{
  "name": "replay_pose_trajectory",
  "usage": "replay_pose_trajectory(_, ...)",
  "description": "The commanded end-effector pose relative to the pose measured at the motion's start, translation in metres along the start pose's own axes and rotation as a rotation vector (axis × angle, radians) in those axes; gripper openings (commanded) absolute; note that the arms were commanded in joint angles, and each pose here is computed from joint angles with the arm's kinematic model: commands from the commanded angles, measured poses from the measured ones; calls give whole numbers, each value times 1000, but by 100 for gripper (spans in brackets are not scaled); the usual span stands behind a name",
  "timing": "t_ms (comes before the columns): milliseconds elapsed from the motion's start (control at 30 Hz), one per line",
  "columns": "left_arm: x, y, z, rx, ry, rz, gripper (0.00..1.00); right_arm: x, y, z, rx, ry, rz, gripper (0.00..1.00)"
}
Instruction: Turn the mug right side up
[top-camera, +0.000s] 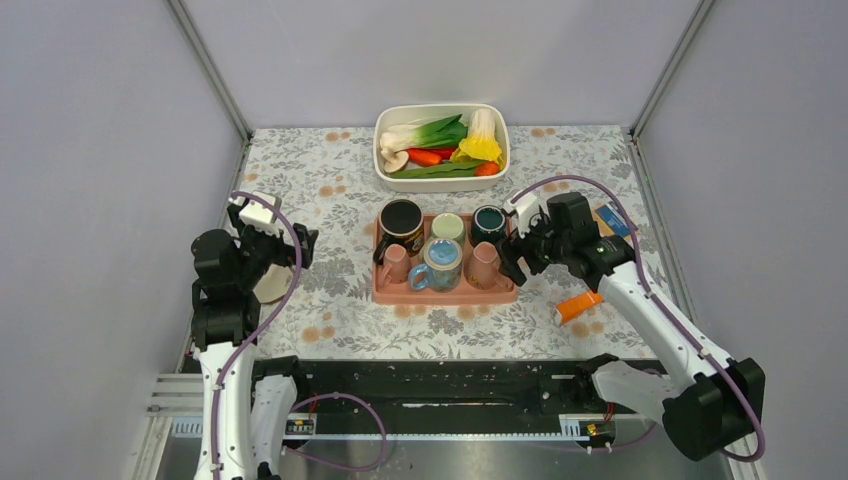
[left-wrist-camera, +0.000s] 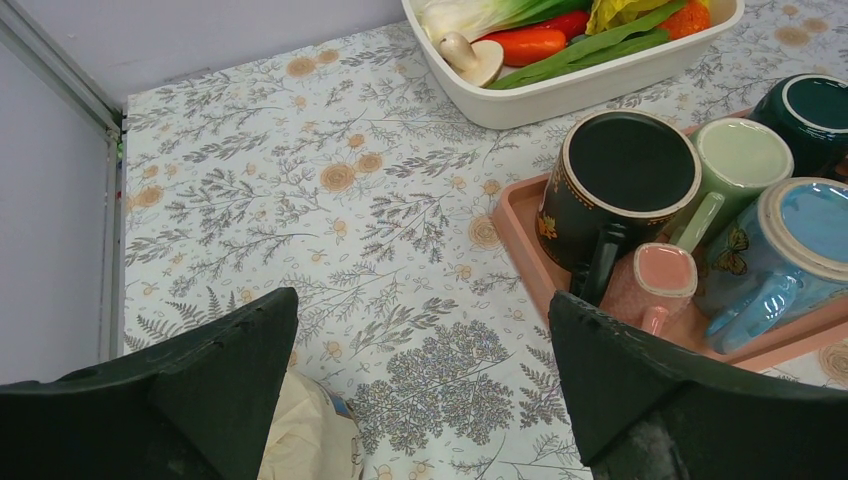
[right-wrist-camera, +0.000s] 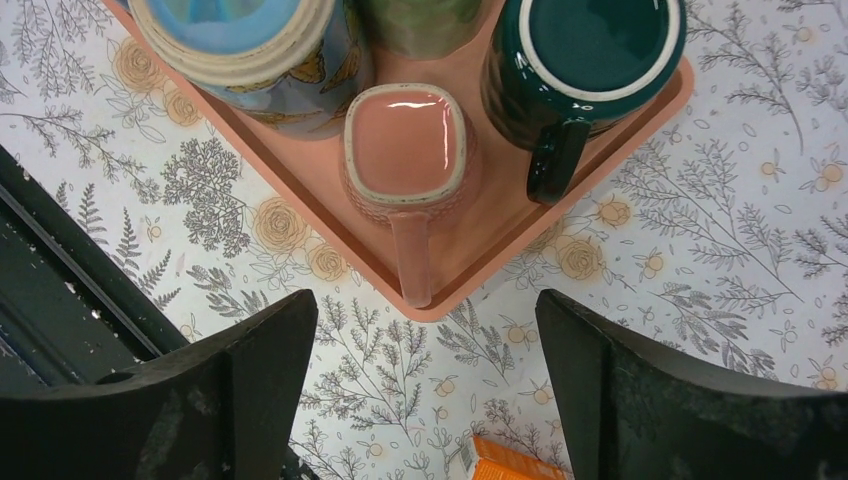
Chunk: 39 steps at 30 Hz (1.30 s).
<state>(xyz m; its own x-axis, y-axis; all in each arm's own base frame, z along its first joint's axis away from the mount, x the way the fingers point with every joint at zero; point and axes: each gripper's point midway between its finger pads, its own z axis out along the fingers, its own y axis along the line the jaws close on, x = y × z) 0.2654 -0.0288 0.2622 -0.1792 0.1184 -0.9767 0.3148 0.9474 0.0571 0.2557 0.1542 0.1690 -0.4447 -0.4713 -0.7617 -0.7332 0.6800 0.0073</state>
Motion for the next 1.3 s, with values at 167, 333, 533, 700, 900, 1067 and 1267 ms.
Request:
replay_pose_trajectory(167,-8,-1,3,23,-41,16,99,15,8,25,-45,92,-24,82)
replay_pose_trajectory(333,-7,0,3,23,-38,16,99,28,15,39,-79,154,-31,79)
replay_pose_trajectory(533,-6,0,4,23,-36,14,99,37,17,51,-89,195,-29,76)
replay_pose_trajectory(700,-5,0,4,29,-33,11,99,43,15,59,-81,215,-20,73)
replay_pose_trajectory(900,-4,0,4,30,-31,9,99,46,11,67,-66,234,0,68)
replay_pose_trajectory(1067,-3,0,5,37,-29,9,99,47,9,72,-55,242,6,62)
replay_pose_trajectory(1267,-3,0,5,38,-29,8,99,49,9,75,-57,255,7,56)
